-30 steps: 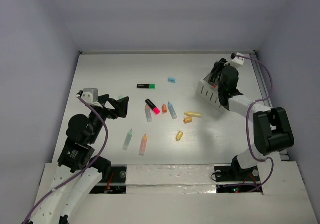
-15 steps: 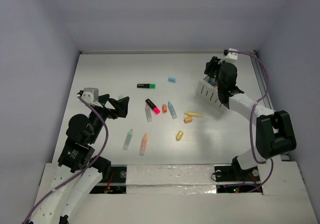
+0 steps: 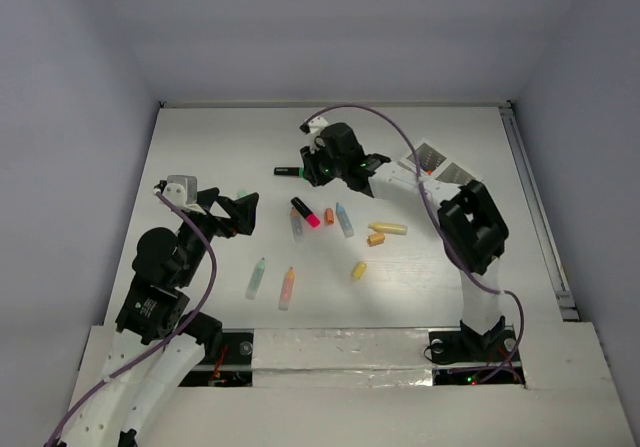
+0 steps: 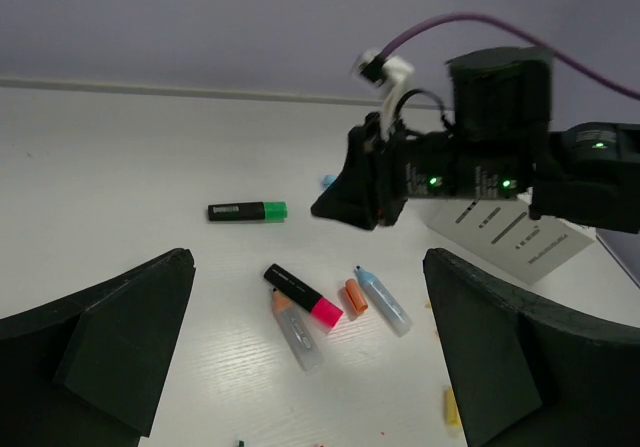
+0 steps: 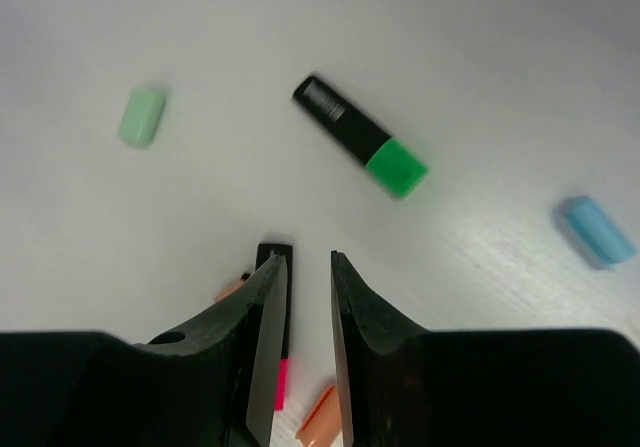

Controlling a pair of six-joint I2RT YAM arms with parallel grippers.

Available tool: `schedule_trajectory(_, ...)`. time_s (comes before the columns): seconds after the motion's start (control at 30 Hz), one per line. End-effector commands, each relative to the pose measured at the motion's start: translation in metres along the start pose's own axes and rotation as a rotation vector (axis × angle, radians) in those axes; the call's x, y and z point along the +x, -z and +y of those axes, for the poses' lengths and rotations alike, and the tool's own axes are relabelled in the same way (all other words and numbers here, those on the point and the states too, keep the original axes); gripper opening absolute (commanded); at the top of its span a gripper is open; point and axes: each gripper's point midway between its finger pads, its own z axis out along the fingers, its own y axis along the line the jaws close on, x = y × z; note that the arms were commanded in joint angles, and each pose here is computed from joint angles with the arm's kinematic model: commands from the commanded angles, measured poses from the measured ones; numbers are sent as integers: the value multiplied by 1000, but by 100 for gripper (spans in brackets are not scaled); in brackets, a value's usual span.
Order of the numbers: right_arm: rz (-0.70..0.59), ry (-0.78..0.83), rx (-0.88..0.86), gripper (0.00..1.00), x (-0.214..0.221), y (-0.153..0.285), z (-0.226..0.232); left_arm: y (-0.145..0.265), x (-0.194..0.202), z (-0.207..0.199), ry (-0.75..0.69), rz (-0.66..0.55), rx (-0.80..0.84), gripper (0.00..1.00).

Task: Sort the stationery into containers
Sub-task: Pick up the pen from the center of the board.

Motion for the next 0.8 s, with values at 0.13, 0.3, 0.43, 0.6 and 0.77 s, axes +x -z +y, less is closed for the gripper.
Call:
schedule_trajectory(0.13, 223, 90, -75, 39, 47, -23, 36, 3, -26, -10, 10, -80, 38, 99)
schedule_trajectory(0.3, 285, 100, -77, 58, 66, -39, 43, 4, -28, -11, 9, -84, 40, 99)
schedule_trajectory(0.43, 315, 107, -60, 57, 78, -49, 42, 4, -28, -11, 9, -85, 41, 99)
schedule_trajectory(0.6, 298, 108, -59, 55, 68, -50, 43, 4, -27, -11, 9, -84, 40, 99)
schedule_trajectory(0.77, 339, 112, -64, 54, 89, -66, 46, 5, -28, -11, 9, -88, 42, 99)
